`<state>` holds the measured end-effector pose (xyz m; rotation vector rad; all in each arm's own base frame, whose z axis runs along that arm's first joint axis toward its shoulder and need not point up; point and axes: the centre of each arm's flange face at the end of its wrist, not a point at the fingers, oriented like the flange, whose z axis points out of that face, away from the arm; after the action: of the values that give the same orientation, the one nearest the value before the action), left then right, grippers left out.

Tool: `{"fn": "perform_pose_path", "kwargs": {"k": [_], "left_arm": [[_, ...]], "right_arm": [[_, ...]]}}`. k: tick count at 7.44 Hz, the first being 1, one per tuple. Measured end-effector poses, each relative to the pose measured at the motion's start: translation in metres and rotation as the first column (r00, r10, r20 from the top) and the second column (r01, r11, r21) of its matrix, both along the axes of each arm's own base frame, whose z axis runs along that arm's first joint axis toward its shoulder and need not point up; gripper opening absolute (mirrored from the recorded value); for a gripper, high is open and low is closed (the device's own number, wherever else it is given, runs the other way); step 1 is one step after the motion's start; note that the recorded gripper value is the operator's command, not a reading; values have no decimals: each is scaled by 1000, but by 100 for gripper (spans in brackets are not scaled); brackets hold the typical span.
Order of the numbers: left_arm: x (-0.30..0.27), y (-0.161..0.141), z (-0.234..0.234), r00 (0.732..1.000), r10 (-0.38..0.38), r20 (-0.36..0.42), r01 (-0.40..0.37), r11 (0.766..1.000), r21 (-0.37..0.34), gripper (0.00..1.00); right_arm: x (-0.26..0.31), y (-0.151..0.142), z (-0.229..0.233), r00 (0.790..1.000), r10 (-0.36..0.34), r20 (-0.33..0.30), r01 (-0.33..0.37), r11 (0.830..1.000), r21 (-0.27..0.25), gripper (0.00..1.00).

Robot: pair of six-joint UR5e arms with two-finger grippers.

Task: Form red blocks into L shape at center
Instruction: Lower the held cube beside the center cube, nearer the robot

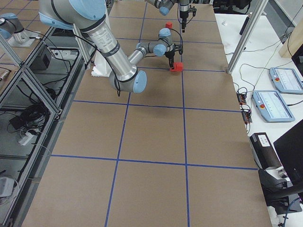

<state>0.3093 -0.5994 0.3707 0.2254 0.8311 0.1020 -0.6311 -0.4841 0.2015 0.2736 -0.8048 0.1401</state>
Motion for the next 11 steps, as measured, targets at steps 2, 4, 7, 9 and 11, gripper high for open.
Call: {"fn": "perform_pose_path", "kwargs": {"k": [2,4,7,9,11], "left_arm": [[0,0,0,1000,0,0,0,1000,0,100],[0,0,0,1000,0,0,0,1000,0,100],[0,0,1,1000,0,1,0,1000,-1,100],[1,0,2,1000,0,2,0,1000,-3,100],[1,-1,2,1000,0,2,0,1000,-5,100]], "right_arm": [[-1,-2,1,1000,1,6,-1,1000,3,0],[-2,-2,0,1000,1,8,-1,1000,5,0],[2,-8,-3,1000,4,11,-4,1000,8,35],[3,-9,-3,1000,1,8,-1,1000,15,43],[3,-9,-3,1000,-1,7,1,1000,18,55]]}}
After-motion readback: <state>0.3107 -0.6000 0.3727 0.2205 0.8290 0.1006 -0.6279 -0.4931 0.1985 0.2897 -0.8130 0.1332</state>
